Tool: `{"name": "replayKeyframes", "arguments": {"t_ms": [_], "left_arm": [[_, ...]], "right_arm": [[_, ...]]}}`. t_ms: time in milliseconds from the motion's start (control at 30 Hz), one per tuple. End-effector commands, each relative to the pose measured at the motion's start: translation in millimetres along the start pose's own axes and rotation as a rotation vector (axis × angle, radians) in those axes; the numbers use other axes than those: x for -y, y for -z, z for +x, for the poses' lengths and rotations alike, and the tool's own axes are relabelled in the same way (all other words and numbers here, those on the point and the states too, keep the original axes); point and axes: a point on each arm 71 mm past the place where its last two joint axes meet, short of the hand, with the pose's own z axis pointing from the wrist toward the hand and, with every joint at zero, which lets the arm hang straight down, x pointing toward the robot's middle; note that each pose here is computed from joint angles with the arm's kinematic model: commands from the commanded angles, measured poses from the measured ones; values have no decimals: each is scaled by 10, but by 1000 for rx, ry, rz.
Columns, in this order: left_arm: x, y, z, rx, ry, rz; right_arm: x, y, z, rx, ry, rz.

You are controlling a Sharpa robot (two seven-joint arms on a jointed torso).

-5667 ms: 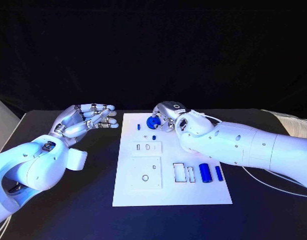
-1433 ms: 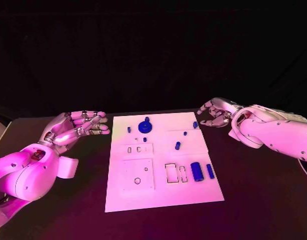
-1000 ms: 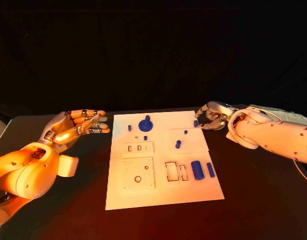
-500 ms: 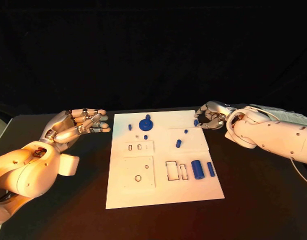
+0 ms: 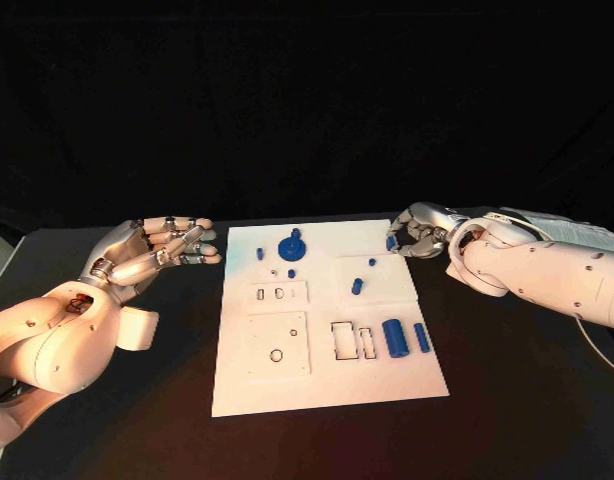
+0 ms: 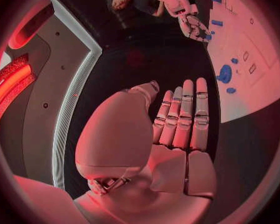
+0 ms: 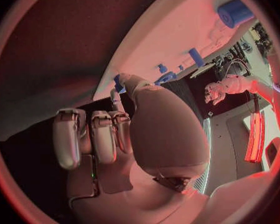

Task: Assemble the parts on the task board

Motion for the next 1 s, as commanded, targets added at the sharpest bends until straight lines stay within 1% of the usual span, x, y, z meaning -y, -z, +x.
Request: {"name": "replayKeyframes", "arguments": {"t_ms": [33,633,1000], "left_arm": [[6,-5,24,-19,6,8],[3,-3,18,-18,5,4],[3,0,14,-17,4,3]], "right_arm": [[-6,-2,31,-22,4,-2],[-34,-17,41,-13,-2,-1],[-66,-19,45,7,-22,-2]]}}
